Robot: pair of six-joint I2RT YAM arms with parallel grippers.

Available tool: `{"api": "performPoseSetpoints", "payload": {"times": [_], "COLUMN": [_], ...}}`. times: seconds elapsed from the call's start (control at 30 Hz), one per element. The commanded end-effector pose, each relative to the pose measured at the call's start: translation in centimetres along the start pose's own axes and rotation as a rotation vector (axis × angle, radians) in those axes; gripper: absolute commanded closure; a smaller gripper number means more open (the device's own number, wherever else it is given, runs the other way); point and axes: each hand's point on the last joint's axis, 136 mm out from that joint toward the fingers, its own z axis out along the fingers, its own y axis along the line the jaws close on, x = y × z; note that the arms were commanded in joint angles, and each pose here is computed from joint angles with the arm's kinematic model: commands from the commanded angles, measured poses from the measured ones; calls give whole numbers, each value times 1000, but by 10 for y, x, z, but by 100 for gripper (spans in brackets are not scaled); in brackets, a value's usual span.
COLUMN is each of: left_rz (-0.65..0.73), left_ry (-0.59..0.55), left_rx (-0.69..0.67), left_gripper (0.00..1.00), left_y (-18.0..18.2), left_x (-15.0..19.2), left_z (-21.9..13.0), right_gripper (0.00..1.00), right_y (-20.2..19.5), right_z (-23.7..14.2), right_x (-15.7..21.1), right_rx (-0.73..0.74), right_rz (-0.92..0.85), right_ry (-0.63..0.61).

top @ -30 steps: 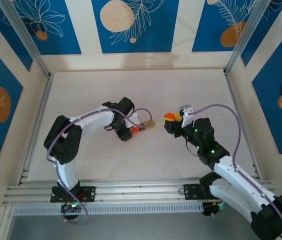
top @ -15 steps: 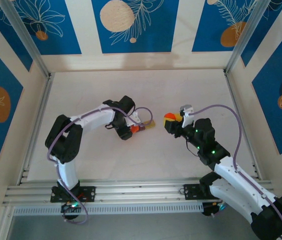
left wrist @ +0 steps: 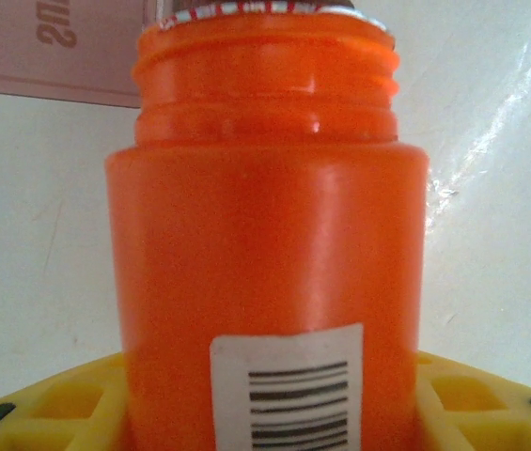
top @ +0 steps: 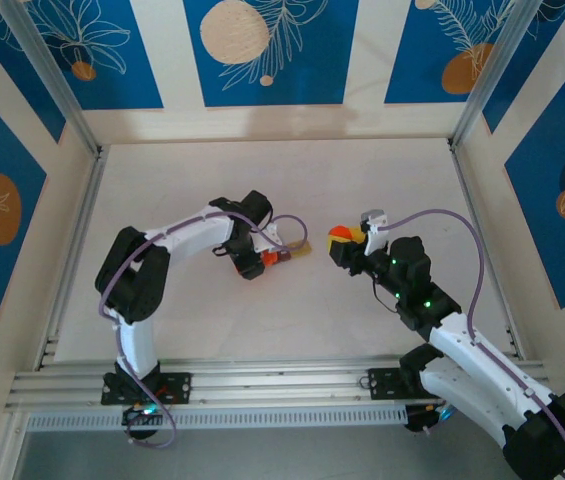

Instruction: Sort the pills into containers

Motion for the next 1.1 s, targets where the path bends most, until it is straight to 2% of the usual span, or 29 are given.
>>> {"api": "performPoseSetpoints", "payload": {"times": [0.0, 1.07], "left_rz": [27, 183], "left_ry": [30, 177], "left_rx": [-2, -78], "left_gripper": [100, 100], "left_y": [3, 5], "left_x": [3, 5], "left_z": [-4, -5], "right_gripper": [100, 100], "right_y": [5, 6], "right_z": [-4, -5], "right_x": [-4, -4], "right_rx": [-23, -32], "right_rz": [6, 12], "right_ry": [-14, -14]}}
